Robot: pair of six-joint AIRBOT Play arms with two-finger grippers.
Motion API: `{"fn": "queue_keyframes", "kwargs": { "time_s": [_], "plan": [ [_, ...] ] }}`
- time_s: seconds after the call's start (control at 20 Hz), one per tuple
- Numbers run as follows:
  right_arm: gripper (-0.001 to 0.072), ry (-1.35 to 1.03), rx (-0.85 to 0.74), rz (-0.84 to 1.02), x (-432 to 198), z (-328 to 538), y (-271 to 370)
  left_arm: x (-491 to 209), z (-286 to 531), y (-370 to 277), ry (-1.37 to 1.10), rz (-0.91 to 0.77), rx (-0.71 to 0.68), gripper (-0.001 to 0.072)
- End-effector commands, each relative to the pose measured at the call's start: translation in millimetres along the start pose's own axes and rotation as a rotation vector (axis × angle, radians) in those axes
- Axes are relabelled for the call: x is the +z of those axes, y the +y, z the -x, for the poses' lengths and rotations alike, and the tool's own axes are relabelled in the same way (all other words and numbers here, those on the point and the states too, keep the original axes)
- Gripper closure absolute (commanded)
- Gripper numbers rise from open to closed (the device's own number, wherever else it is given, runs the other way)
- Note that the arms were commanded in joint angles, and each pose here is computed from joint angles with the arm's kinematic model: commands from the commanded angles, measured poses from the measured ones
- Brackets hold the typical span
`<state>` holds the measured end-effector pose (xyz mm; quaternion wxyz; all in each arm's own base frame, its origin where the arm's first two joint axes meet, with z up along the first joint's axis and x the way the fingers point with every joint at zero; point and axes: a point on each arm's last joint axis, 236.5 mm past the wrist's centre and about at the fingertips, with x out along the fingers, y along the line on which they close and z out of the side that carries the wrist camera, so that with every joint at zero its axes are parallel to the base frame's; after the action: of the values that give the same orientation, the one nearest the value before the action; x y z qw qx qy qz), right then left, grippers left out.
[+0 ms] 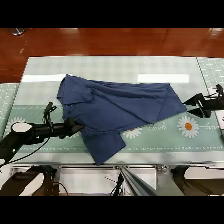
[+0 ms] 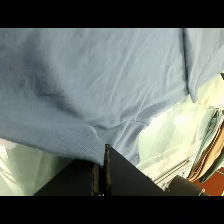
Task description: Fold the shirts.
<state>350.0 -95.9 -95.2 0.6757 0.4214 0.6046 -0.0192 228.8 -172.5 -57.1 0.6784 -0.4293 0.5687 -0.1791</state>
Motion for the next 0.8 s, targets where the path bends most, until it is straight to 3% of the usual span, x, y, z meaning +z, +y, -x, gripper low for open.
{"fn": "queue_keyframes", "kwargs": {
  "time_s": [0.0, 0.2, 0.25, 0.35, 0.55, 0.75],
  "plan": [
    [0.0091, 0.07, -0.02, 0.028, -2, -21, 5, 3, 1, -2, -0.006, -0.004, -0.002, 0.0684],
    [0.0104, 0.128, -0.014, 0.077, -16, -37, 24, 3, 1, -2, -0.006, -0.004, -0.002, 0.0684],
    [0.0213, 0.13, -0.01, 0.083, -17, -38, 28, 3, 1, -2, -0.006, -0.004, -0.002, 0.0684],
    [0.0684, 0.15, 0.004, 0.098, -22, -38, 33, 3, 1, -2, -0.006, -0.002, -0.005, 0.0684],
    [0.0686, 0.111, 0.081, 0.212, -6, 7, 83, 32, 15, -34, -0.073, -0.064, -0.05, 0.0685],
    [0.0686, -0.355, 0.261, 0.427, 54, 161, 227, 138, 118, -186, -0.414, -0.366, -0.203, 0.0685]
  ]
}}
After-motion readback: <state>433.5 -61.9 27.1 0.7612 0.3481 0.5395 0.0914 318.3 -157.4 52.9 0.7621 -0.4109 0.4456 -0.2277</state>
